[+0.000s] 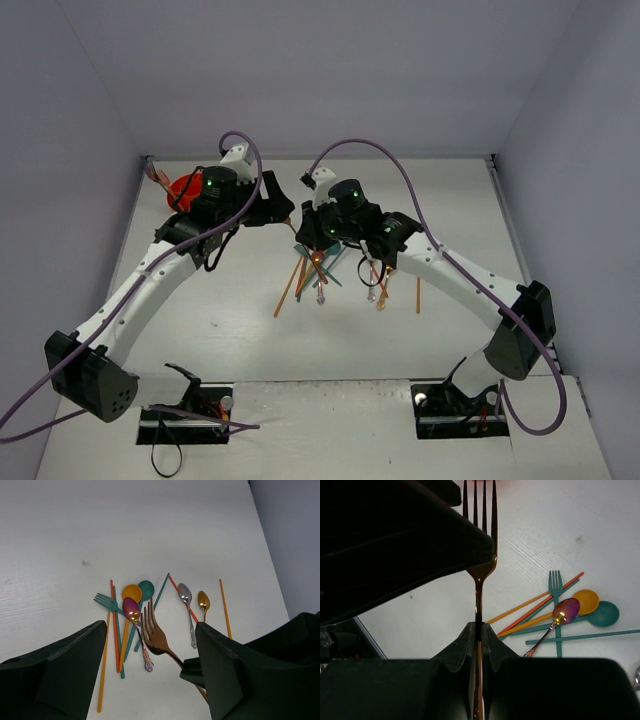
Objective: Sort the eating utensils into containers
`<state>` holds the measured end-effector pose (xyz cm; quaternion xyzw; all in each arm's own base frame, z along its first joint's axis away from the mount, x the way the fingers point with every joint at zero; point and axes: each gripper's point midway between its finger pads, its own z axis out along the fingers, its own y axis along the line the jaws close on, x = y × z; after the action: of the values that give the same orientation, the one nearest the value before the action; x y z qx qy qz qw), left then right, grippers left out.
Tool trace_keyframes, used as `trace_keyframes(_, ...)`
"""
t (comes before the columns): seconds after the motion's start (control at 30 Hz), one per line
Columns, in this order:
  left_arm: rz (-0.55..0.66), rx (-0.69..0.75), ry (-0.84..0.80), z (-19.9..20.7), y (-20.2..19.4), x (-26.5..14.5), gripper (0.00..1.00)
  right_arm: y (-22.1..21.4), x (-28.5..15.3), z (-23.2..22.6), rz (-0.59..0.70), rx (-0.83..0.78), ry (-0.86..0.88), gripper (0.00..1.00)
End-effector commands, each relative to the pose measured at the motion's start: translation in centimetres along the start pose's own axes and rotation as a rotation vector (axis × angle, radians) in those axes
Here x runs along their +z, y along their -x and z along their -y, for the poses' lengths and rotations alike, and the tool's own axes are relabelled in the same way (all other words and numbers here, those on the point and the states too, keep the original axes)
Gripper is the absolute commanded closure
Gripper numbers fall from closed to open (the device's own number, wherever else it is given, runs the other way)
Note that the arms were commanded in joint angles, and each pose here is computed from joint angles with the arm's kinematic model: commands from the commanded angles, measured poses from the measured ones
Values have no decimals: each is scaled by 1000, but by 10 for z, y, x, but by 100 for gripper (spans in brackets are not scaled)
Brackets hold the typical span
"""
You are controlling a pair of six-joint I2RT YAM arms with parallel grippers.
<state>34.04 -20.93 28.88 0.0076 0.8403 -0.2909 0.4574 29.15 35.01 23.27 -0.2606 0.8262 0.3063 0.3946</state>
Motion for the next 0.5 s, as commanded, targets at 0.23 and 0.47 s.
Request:
trace_keyframes(0.23,83,7,-17,16,27,10,56,51,-14,-33,155,-23,121,100)
trace_keyframes(0.47,92,58,-15,16,31,11,97,50,-7,-32,145,-31,118,100)
